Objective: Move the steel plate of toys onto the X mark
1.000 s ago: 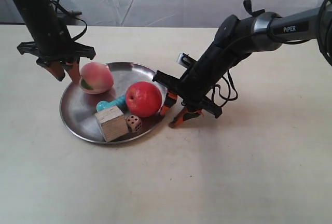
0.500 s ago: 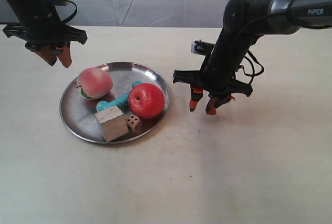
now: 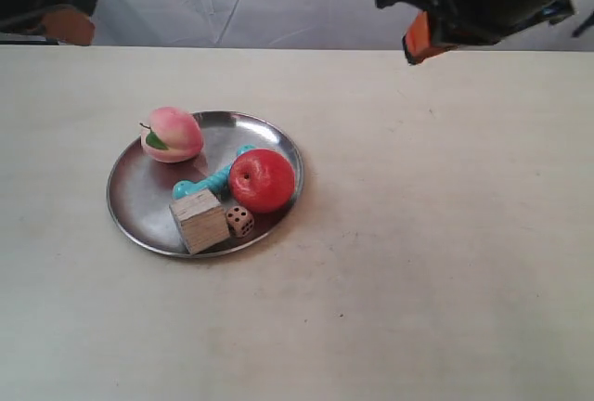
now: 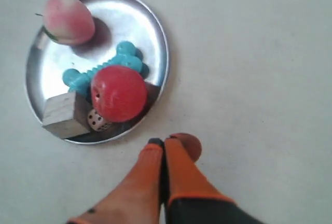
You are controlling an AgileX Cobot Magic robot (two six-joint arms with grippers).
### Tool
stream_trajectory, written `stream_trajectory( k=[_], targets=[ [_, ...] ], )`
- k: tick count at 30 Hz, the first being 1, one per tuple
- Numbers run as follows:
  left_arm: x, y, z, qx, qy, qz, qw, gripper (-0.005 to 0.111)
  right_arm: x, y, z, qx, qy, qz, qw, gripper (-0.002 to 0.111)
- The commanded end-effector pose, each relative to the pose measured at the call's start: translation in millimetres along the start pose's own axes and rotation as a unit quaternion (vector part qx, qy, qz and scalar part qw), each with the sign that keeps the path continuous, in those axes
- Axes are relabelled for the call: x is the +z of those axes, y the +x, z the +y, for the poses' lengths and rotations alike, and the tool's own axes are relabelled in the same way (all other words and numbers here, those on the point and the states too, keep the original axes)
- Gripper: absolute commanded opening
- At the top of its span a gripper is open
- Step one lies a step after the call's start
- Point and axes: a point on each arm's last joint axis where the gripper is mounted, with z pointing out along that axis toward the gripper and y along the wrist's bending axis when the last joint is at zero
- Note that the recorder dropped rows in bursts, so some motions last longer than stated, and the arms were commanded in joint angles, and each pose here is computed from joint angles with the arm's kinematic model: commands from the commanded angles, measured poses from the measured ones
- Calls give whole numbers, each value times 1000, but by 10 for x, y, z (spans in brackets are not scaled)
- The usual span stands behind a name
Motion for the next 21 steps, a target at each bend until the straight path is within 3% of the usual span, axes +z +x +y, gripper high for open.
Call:
stream_trajectory(
  k=[1, 6, 9, 15, 21],
  targets=[
    [-477, 363, -185, 30, -11, -117, 993, 0, -512, 328, 31, -15, -6, -74, 997, 0],
    [-764, 769, -249, 44, -49, -203, 977, 0, -733, 768, -39, -29, 1, -152, 988, 0],
    [-899, 899, -272, 70, -71, -220, 970, 0, -741, 1052, -106, -28, 2, -185, 982, 0],
    [-1141, 1008, -349, 87, -79, -255, 960, 0, -634, 1554, -204, -21, 6, -121, 992, 0],
    [-1238, 1050, -381, 91, -81, -274, 954, 0, -657, 1688, -205, -21, 3, -83, 996, 0]
  ],
)
